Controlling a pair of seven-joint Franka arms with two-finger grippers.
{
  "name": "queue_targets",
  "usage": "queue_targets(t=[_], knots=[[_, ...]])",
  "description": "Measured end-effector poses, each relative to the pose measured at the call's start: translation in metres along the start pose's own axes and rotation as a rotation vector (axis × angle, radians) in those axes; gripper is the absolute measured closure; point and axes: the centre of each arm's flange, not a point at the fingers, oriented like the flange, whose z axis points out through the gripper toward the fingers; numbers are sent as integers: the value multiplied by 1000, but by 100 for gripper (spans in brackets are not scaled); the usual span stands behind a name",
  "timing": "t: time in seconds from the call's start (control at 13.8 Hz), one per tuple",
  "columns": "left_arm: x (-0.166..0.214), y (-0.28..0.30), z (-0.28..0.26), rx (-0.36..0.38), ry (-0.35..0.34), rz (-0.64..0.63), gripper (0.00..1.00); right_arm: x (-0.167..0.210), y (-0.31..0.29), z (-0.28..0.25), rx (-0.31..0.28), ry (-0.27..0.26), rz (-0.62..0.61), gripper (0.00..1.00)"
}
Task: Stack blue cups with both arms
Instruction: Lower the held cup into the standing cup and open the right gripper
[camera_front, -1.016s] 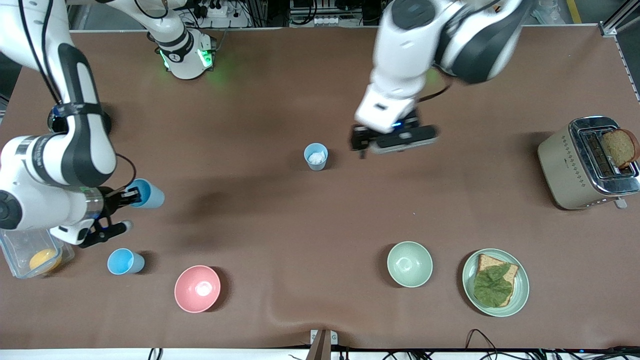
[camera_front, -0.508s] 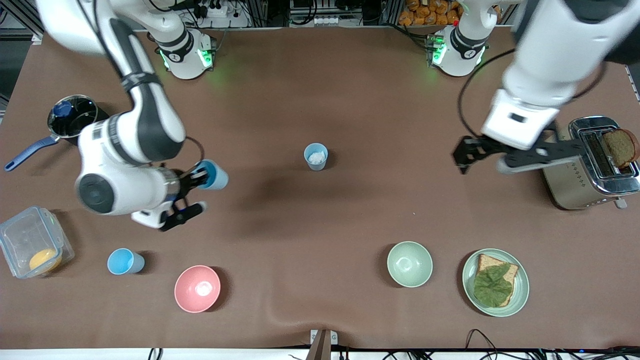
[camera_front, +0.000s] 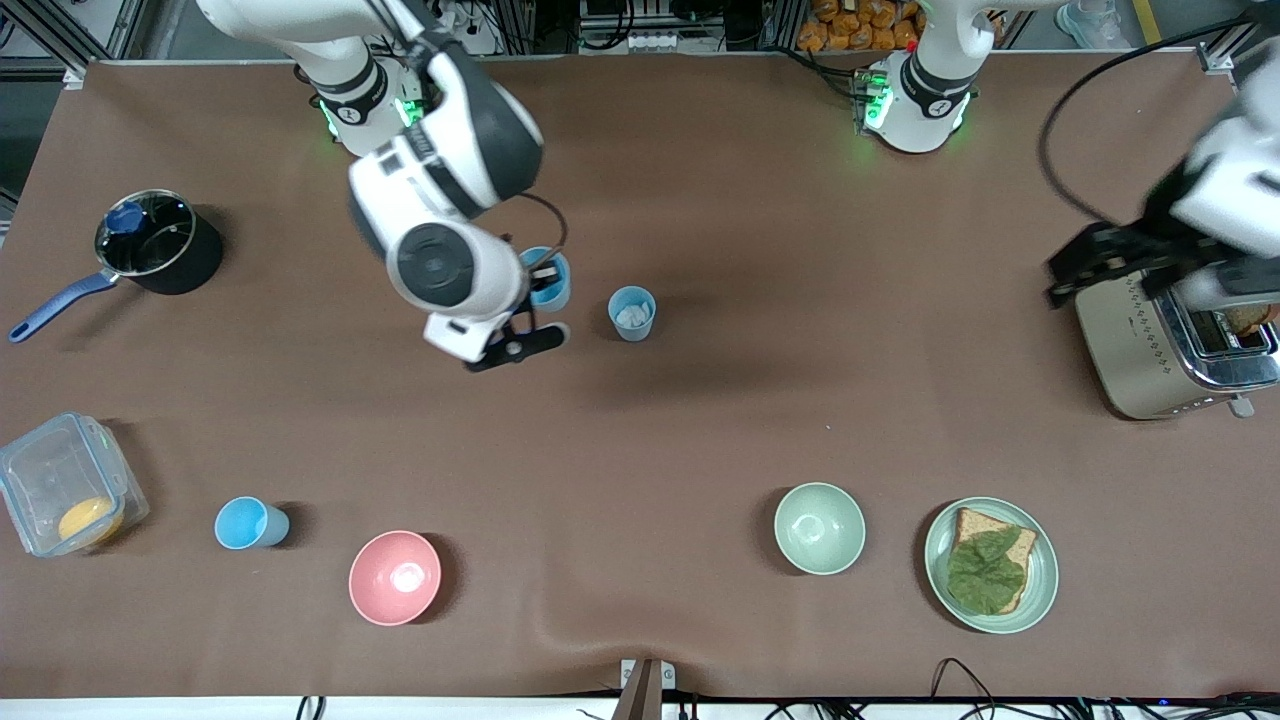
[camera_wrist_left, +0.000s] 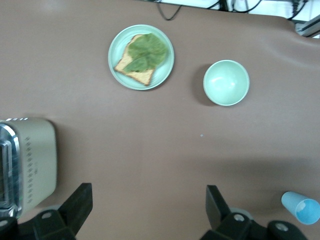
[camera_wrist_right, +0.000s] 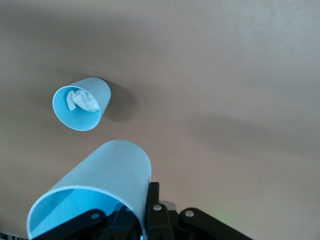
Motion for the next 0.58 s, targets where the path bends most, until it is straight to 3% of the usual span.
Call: queue_targets(t=[0.58], knots=[[-2,-9,11,13,-48,-14,0,23,-42,57,22,123,112,96]])
